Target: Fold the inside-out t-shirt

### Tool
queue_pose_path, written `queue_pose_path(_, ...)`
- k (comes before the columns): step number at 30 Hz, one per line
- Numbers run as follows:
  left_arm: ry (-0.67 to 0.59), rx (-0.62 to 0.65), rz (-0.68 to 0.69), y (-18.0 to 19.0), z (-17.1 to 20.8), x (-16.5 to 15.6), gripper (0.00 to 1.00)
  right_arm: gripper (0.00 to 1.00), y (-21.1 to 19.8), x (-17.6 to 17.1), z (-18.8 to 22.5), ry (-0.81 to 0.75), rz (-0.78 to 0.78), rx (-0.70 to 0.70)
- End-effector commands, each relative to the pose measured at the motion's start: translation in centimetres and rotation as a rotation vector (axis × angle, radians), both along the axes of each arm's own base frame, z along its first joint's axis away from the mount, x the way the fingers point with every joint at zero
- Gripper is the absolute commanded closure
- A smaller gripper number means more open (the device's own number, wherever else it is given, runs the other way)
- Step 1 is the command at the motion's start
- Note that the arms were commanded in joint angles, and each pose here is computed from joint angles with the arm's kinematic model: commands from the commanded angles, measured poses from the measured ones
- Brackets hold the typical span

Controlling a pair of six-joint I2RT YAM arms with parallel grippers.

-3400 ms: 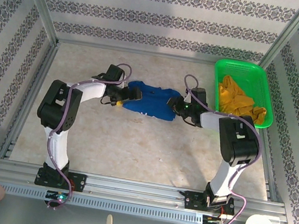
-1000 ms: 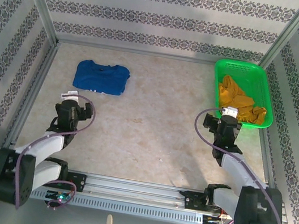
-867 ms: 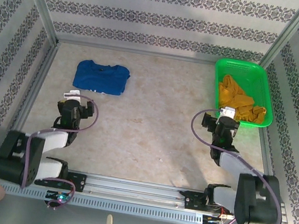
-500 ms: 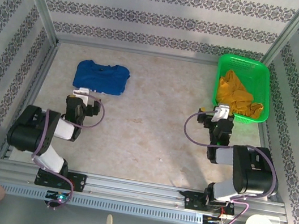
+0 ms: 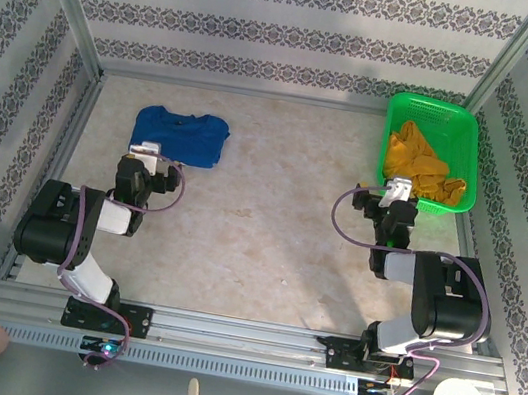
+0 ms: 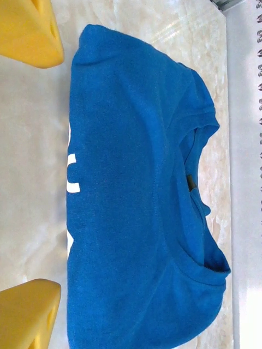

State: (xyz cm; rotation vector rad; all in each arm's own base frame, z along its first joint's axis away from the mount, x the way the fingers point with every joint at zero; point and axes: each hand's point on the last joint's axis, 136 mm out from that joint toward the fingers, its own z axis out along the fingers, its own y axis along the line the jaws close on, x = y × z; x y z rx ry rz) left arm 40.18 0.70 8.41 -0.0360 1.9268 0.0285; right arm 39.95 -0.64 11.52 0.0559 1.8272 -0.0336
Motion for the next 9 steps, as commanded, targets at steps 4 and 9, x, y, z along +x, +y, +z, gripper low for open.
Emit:
queue_pose_path(4,-0.001,0.002,-0.01,0.1,0.17,0.14,0.01,0.02,0.23,0.08,-1.07,0.044,0.0,0.018)
queue_pose_path(9,0.0,0.003,-0.008,0.15,0.13,0.14,0.01,0.01,0.39,-0.33,-0.81,0.03,0.008,0.011)
